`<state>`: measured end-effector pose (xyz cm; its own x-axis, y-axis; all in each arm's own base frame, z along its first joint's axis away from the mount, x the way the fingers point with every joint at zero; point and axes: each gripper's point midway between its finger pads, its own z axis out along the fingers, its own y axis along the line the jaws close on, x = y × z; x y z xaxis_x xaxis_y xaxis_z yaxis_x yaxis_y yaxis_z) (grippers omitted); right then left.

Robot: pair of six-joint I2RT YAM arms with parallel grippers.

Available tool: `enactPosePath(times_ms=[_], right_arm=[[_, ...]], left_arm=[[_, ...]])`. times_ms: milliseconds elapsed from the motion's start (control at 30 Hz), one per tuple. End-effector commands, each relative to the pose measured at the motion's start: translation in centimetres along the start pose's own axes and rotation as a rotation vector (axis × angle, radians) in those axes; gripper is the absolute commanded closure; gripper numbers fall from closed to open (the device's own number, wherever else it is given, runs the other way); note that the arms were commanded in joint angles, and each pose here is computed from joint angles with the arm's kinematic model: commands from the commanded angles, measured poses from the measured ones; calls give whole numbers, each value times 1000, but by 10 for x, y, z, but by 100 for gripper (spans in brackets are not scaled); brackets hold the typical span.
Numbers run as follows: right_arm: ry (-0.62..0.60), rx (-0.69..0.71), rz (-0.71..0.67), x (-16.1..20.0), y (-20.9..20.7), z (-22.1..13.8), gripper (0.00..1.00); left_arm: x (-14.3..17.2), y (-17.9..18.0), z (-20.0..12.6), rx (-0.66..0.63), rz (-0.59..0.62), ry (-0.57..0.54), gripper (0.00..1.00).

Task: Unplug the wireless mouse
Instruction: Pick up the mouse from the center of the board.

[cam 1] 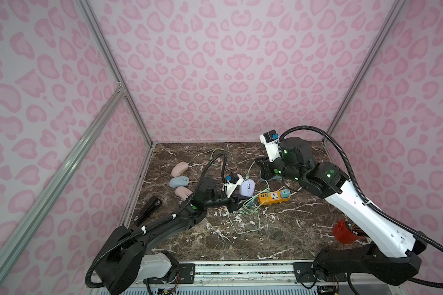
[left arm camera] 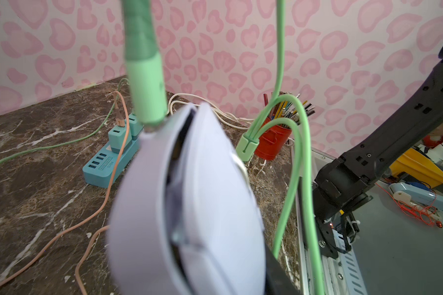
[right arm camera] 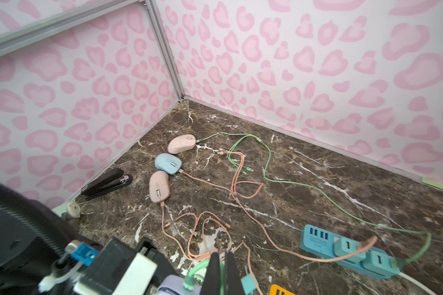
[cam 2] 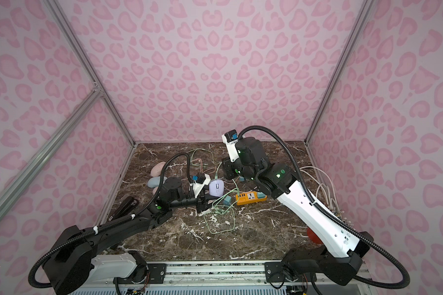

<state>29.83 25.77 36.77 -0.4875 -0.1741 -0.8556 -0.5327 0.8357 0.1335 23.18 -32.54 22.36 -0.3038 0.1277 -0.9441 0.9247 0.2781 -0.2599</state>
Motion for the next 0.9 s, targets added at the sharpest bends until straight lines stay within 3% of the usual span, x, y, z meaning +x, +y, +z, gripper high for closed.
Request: enactPosePath(times_ms=[0, 133, 200, 233, 267, 300, 367, 500, 600, 733, 867], right_arm=[[7, 93, 10, 5, -17, 3, 100], [13, 122, 9, 9, -23, 3, 100], [6, 88, -1, 9, -17, 2, 60], [-10, 42, -8, 7, -9, -1, 46], [-25, -16, -13, 7, 1, -4, 38], [-31, -69, -14, 8, 10, -6, 36], [-19, -136, -15, 13, 21, -6, 41], [76, -249, -1, 34, 38, 9, 65], [113, -227, 22, 41, 35, 25, 76], [134, -210, 62, 44, 25, 38, 77], [157, -211, 81, 50, 22, 45, 71]], left_arm=[[-5, -1, -3, 0, 24, -10, 61], [-4, -1, -4, -4, 30, 8, 72], [0, -1, -3, -3, 27, 35, 79], [1, 0, -3, -4, 24, 46, 83], [5, 0, -2, -5, 17, 63, 88], [8, 1, -1, -6, 11, 72, 91], [10, 3, -1, -13, 3, 76, 97], [11, 2, -1, -10, -8, 80, 97], [10, 0, -2, -6, -10, 82, 98], [12, 1, -4, -14, -12, 85, 97], [12, 0, -5, -19, -8, 90, 98]])
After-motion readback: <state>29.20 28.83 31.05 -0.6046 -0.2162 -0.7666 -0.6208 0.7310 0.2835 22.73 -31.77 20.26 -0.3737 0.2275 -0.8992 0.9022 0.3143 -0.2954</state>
